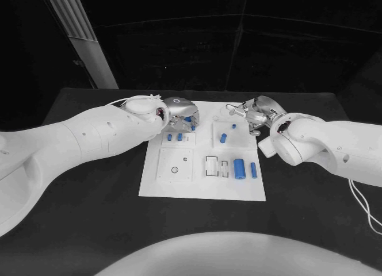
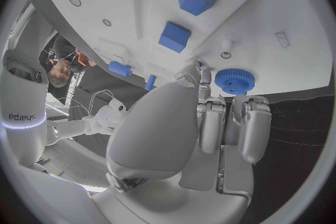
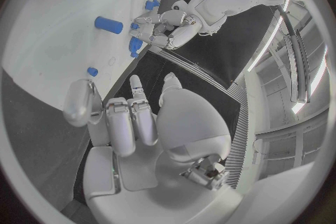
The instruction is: Assemble the parts on the task board
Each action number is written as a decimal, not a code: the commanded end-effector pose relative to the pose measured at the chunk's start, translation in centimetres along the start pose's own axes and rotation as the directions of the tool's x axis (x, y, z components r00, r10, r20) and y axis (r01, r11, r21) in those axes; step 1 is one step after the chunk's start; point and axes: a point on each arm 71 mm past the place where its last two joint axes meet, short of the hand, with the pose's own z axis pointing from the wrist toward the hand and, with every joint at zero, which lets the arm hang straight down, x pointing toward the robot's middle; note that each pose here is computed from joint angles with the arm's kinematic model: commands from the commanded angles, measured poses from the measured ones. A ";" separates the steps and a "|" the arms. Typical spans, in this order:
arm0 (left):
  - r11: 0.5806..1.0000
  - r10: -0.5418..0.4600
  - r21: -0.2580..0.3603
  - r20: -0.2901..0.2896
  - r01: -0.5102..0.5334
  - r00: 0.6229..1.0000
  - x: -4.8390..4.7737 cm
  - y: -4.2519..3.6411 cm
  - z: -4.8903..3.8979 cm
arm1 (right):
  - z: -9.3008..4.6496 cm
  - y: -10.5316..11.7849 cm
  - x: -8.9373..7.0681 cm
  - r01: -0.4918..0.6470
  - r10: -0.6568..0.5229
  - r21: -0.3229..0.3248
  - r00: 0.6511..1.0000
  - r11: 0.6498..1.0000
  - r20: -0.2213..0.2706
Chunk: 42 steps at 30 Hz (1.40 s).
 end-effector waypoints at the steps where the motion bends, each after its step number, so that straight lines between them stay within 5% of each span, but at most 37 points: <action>1: 1.000 -0.001 -0.011 -0.020 0.000 1.000 0.19 0.14 0.00 | 0.0 0.1 0.0 0.002 -0.002 -0.006 1.000 1.000 -0.002; 42: 1.000 -0.011 -0.006 -0.048 0.011 0.999 0.51 0.18 0.15 | 0.0 0.1 0.1 0.003 -0.003 0.005 1.000 1.000 -0.010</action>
